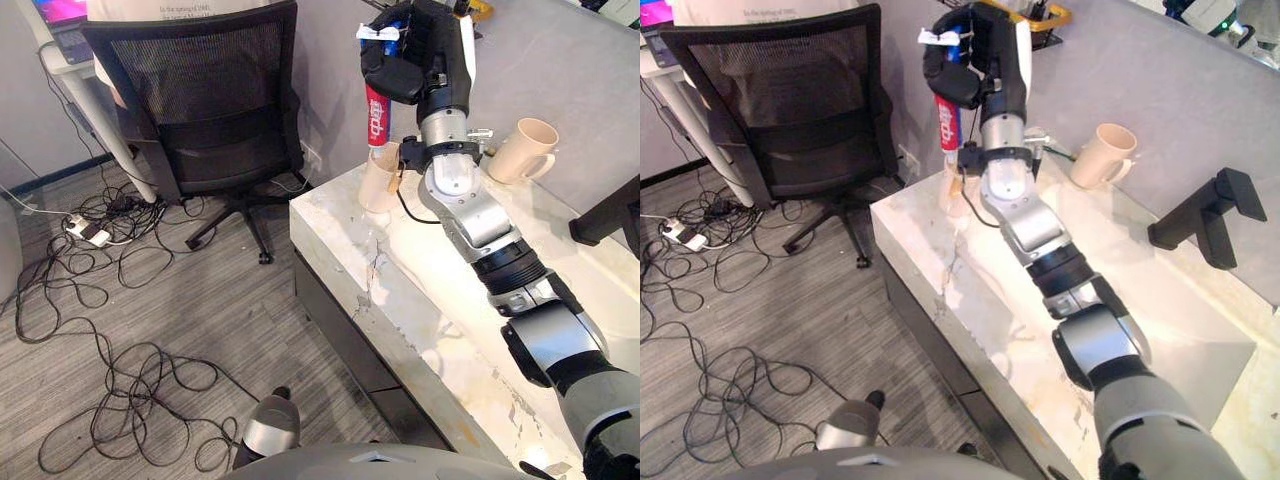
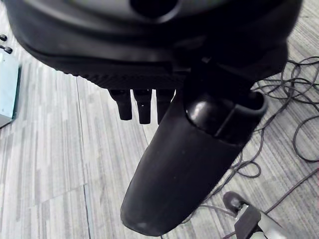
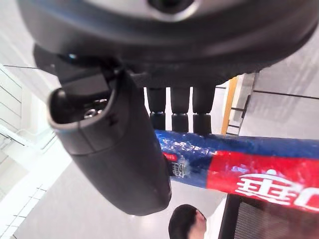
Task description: Organize the bathroom.
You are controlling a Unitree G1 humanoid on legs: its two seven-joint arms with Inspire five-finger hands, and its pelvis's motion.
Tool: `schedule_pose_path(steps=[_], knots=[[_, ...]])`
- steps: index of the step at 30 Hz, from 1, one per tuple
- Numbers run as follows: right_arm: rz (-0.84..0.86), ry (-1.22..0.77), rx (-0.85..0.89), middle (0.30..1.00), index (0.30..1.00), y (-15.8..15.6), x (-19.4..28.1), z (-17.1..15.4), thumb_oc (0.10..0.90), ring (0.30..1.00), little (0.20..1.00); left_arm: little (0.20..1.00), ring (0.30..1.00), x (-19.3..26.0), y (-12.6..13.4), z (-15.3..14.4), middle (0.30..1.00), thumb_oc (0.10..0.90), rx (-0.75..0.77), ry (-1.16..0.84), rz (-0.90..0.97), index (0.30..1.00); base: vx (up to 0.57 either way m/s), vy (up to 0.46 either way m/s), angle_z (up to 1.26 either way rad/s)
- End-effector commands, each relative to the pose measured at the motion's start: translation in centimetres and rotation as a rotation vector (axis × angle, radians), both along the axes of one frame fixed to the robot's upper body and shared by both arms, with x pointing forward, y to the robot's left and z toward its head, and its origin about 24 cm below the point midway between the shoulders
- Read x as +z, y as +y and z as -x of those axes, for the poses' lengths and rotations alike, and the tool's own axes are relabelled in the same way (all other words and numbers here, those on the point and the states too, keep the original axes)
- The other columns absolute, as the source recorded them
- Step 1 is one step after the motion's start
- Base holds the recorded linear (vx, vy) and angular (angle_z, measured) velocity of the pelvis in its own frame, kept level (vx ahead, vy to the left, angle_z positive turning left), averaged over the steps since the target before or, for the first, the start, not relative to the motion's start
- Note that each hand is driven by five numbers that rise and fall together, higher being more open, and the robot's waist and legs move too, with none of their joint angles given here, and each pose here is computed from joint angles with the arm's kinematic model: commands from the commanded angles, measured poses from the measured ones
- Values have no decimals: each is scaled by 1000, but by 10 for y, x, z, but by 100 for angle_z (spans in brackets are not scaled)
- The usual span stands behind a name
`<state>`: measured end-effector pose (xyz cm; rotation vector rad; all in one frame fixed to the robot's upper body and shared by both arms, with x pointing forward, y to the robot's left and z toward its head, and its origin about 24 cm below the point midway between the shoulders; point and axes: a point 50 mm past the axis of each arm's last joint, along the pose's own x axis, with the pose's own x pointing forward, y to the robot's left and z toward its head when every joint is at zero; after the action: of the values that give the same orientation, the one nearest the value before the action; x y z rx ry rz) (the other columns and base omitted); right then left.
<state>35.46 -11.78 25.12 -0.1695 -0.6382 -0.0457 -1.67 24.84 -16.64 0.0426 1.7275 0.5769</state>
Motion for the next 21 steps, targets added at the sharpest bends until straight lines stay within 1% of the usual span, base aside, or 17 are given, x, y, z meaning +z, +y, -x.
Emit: schedule_pose_path(steps=[1, 11, 21], knots=[[-56, -391, 31, 300, 300, 3, 91, 29, 400, 300, 300, 900, 900, 14, 26, 46, 900, 800, -36, 194, -68, 900, 0, 0, 0], [-62, -370, 19, 300, 300, -1, 91, 28, 400, 300, 300, 900, 900, 14, 24, 48, 900, 800, -37, 198, -74, 900, 0, 0, 0], [-64, -318, 14, 300, 300, 4, 82, 20, 400, 300, 300, 900, 900, 14, 24, 48, 900, 800, -49, 206, -77, 900, 3, -1, 0]])
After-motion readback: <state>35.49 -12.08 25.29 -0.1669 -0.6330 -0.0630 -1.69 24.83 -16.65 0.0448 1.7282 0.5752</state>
